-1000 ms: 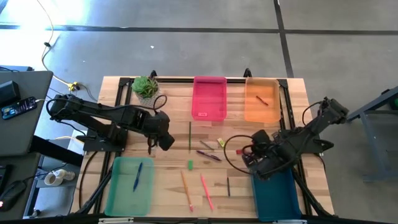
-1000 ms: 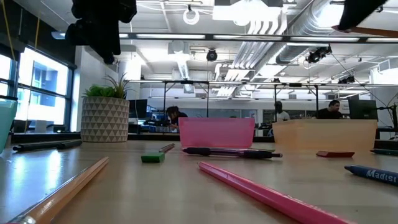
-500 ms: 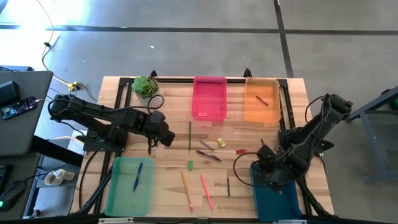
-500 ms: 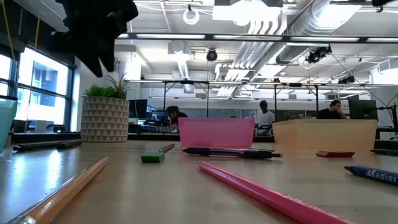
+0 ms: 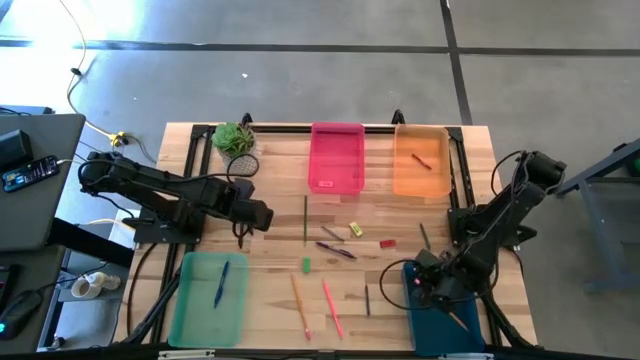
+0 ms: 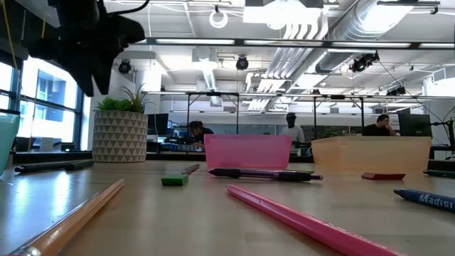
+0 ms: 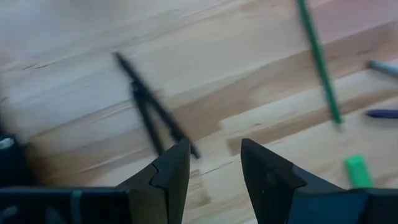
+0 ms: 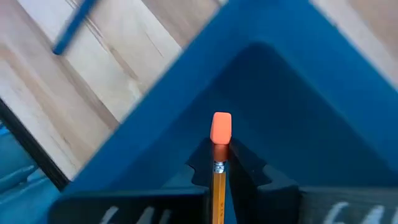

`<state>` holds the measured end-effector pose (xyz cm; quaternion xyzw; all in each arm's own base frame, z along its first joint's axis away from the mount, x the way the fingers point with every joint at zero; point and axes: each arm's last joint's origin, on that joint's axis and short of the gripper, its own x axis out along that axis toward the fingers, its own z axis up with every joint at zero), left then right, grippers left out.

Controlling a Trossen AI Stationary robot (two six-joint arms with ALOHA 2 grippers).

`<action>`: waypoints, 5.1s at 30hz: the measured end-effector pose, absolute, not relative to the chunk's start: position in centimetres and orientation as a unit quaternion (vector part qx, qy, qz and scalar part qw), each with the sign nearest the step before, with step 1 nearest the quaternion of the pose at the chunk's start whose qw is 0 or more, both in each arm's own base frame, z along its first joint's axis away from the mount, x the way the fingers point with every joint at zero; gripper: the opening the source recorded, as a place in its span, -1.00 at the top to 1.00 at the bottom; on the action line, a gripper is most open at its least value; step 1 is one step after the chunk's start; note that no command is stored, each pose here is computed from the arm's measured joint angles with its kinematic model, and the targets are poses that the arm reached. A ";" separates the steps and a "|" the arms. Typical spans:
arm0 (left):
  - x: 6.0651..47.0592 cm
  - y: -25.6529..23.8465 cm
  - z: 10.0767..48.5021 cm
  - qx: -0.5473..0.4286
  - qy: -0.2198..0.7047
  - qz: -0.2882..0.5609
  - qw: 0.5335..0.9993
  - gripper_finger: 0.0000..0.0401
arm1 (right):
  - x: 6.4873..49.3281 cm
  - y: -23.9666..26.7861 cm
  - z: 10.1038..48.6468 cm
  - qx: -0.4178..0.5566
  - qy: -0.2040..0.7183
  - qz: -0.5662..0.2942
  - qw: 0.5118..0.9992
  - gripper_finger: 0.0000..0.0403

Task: Sort crayons/erasers/pens/pencils in bins
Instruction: Put the right yellow pencil into the blue bin, then put the left black ballpen into the green bin

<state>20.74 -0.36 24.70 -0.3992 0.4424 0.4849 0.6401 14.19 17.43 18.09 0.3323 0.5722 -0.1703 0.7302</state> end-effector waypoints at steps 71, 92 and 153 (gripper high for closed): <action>17.1 0.3 12.9 -0.464 0.501 0.508 0.525 0.46 | 14.5 17.3 16.8 0.406 0.583 -0.174 0.682 0.28; 15.9 0.6 13.9 -0.442 0.487 0.515 0.550 0.94 | 15.9 17.8 20.9 0.400 0.534 -0.200 0.717 0.40; 11.0 -17.8 21.1 -0.509 0.552 0.315 0.580 0.94 | 24.2 2.9 26.0 0.295 0.501 -0.281 0.764 0.40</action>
